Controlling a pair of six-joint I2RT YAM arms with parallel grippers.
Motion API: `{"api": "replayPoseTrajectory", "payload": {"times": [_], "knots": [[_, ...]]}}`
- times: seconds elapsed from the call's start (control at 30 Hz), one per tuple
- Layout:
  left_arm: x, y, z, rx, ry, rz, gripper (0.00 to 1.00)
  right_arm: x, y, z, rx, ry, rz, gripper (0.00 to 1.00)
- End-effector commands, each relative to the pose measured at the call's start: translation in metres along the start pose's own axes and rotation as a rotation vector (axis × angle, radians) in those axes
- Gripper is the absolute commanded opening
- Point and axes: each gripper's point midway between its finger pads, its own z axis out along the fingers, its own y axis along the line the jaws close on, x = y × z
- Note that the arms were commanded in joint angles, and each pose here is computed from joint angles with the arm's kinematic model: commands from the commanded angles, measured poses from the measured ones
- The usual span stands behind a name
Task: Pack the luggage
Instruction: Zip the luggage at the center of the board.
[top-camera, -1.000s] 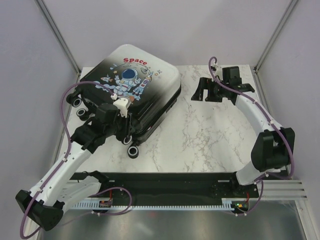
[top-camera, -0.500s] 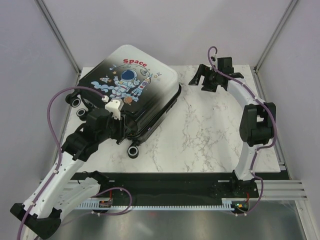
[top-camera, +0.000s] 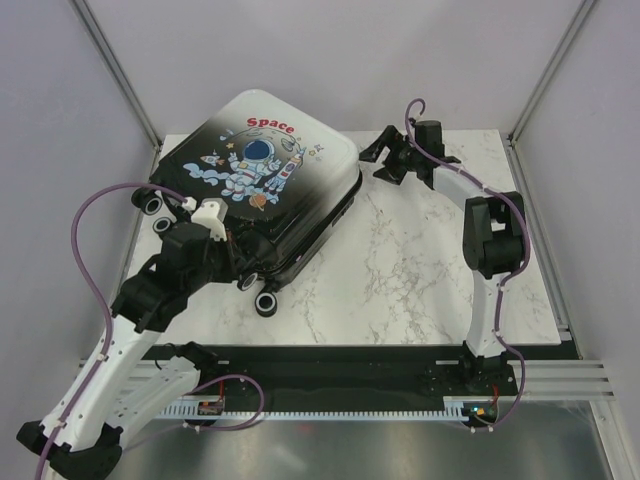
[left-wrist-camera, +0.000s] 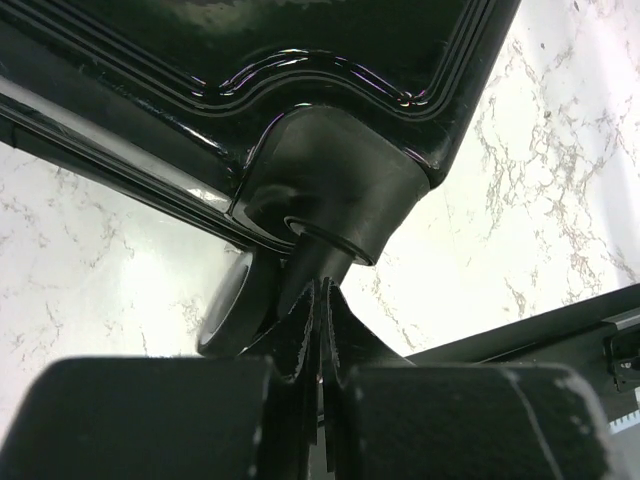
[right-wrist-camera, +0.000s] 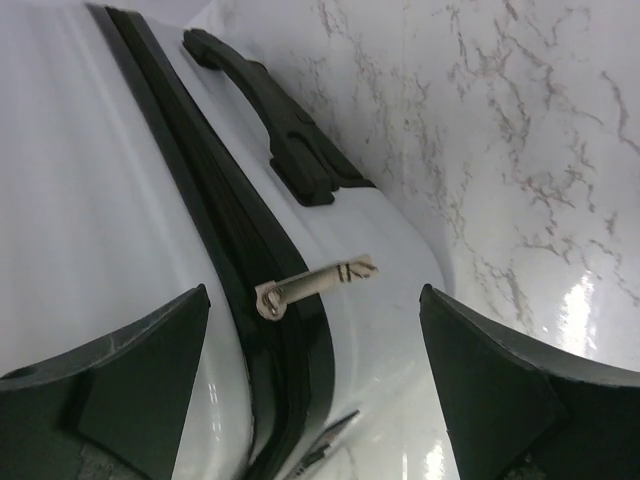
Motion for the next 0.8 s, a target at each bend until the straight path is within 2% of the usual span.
{"api": "replayPoseTrajectory", "payload": {"times": [0.0,0.13,0.2,0.23,0.3,0.43,0.57,0.77], "knots": [[-0.011,-0.005,-0.008,0.003,-0.030,-0.061,0.02,-0.007,0.019,0.017,-0.077,-0.042,0.135,0.93],[-0.010,-0.016,-0.004,0.056,-0.003,-0.049,0.02,-0.004,0.012,0.019,-0.060,-0.062,0.214,0.93],[-0.012,-0.023,-0.001,0.095,-0.003,-0.037,0.06,0.000,0.008,0.019,-0.053,-0.059,0.241,0.93],[-0.014,-0.027,-0.001,0.115,-0.004,-0.034,0.15,0.005,0.000,0.019,-0.038,-0.050,0.259,0.93],[-0.017,-0.027,-0.002,0.113,-0.022,-0.029,0.26,0.002,-0.005,0.015,-0.051,-0.061,0.283,0.93],[-0.005,-0.016,0.010,0.063,0.017,-0.003,0.37,0.000,-0.017,0.006,-0.068,-0.076,0.346,0.93],[0.012,-0.003,0.025,-0.002,0.074,-0.008,0.38,0.003,-0.012,0.003,-0.092,-0.045,0.352,0.93],[0.010,0.016,0.024,-0.104,0.061,0.015,0.39,-0.001,0.001,-0.002,-0.130,-0.052,0.404,0.93]]}}
